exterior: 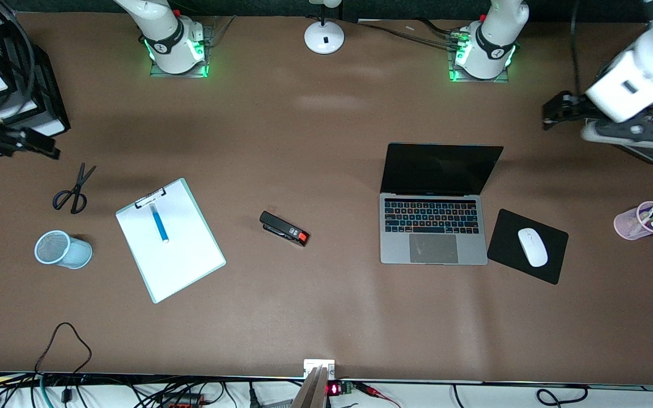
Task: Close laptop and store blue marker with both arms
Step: 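Reach the right gripper to the blue marker while the left gripper reaches the laptop lid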
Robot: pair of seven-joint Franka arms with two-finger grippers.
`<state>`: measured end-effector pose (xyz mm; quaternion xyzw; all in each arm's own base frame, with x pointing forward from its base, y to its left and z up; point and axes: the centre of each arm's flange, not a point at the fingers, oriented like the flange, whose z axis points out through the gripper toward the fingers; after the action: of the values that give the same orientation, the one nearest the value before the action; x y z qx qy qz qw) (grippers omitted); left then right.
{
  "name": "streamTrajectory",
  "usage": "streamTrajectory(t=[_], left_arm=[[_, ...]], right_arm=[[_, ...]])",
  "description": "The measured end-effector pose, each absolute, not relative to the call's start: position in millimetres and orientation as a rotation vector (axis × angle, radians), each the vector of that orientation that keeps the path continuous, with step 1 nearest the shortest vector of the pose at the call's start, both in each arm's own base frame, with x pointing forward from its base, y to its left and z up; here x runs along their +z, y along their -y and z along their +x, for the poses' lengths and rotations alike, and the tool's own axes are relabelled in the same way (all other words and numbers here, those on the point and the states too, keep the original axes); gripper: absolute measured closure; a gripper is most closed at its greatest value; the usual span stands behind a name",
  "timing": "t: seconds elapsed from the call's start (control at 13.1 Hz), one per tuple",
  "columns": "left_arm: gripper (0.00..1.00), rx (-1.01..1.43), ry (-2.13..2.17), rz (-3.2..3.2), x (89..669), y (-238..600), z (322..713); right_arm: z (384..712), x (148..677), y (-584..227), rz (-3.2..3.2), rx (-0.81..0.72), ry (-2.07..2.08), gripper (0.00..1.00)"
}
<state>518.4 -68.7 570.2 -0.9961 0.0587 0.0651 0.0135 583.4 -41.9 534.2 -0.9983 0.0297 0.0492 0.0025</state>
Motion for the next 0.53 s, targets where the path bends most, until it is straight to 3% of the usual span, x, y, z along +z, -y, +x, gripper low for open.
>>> streamTrajectory(t=[0.3,0.53], left_arm=[[0.00,0.355,-0.161,-3.063,523,100,502],[0.00,0.462,-0.132,-3.016,481,125,485]], right_arm=[[609,477,16,-3.127,0.254,-0.028,0.00],[629,442,-12,-3.137,0.222,0.044,0.00]])
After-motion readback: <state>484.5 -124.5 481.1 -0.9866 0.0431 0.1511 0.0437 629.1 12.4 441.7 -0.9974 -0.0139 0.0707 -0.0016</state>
